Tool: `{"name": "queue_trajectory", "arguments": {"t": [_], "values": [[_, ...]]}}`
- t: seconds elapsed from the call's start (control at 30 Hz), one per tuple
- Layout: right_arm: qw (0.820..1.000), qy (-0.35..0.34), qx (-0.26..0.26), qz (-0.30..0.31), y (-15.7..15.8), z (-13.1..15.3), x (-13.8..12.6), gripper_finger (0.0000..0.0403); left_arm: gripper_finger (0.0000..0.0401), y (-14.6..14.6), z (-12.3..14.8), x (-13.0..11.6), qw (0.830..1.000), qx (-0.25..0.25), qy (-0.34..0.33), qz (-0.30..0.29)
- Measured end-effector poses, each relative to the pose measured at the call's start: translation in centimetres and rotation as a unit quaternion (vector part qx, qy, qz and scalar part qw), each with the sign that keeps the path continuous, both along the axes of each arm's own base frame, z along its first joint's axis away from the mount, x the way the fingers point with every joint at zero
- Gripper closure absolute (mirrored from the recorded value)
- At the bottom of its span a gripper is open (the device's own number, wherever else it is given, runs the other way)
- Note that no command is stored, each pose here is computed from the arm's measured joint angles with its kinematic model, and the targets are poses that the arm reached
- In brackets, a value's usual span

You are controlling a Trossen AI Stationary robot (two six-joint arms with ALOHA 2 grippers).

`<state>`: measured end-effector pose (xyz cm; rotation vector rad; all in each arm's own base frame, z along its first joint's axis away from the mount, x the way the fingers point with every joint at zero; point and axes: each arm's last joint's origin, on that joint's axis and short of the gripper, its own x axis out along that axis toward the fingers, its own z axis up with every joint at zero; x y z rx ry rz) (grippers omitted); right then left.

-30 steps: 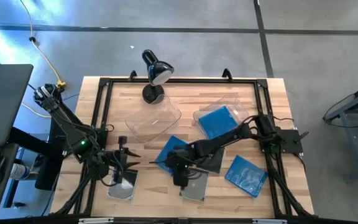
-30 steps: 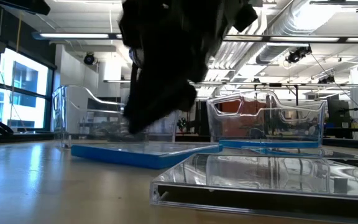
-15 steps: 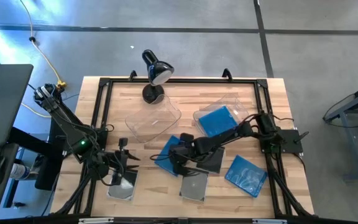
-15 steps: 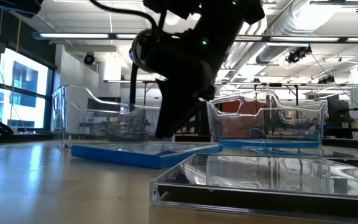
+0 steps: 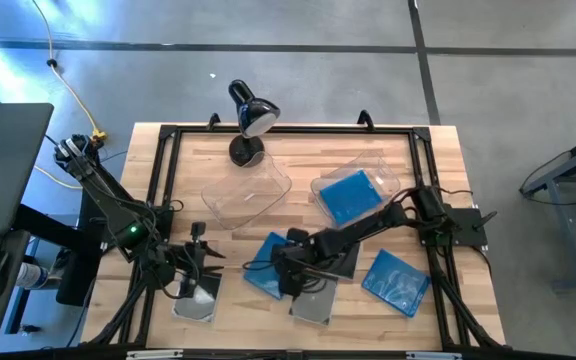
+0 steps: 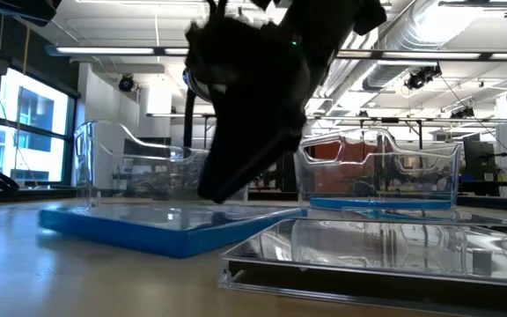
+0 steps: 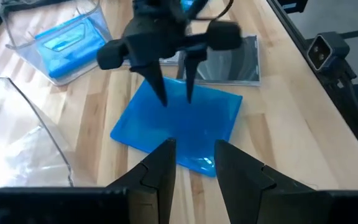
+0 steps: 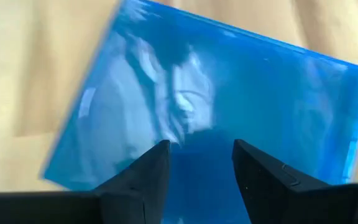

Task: Pick & place jewel cases by type
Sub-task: Put the top blue CD case into the right transparent bin

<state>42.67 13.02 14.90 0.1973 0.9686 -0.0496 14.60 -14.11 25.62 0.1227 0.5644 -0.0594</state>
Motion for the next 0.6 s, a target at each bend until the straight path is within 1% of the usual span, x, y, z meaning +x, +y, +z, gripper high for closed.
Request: {"name": "queue_trajectory", "arguments": {"t": [0.13,0.23,0.33,0.37,0.4,0.43,0.53,0.6], "values": [[0.999,-0.034,0.005,0.024,0.9,0.6,0.4,0.0242,0.0293,-0.1,0.0,0.0,1.0,-0.016,0.007,-0.006],[0.998,-0.039,-0.026,0.035,0.8,1.4,0.5,0.0242,0.0293,-0.4,-0.4,0.2,1.0,-0.014,0.015,-0.008],[0.997,-0.019,-0.073,0.0,-0.6,1.9,0.7,0.0242,0.0293,-1.0,-1.3,0.8,1.0,0.005,0.027,-0.008],[0.997,-0.007,-0.075,-0.018,-1.4,2.0,0.7,0.0242,0.0293,-1.3,-1.7,1.0,0.999,0.013,0.03,-0.006],[0.997,0.009,-0.069,-0.039,-2.2,2.1,0.8,0.0242,0.0293,-1.6,-2.2,1.3,0.999,0.021,0.033,-0.004],[0.997,0.022,-0.051,-0.057,-3.0,2.1,0.8,0.0242,0.0293,-1.9,-2.7,1.6,0.999,0.031,0.035,0.001],[0.992,0.063,0.034,-0.101,-5.3,1.9,0.9,0.0242,0.0293,-2.9,-4.3,2.5,0.997,0.055,0.043,0.009],[0.987,0.082,0.073,-0.114,-6.7,1.7,1.0,0.0242,0.0293,-3.4,-5.4,3.1,0.996,0.068,0.05,0.012]]}}
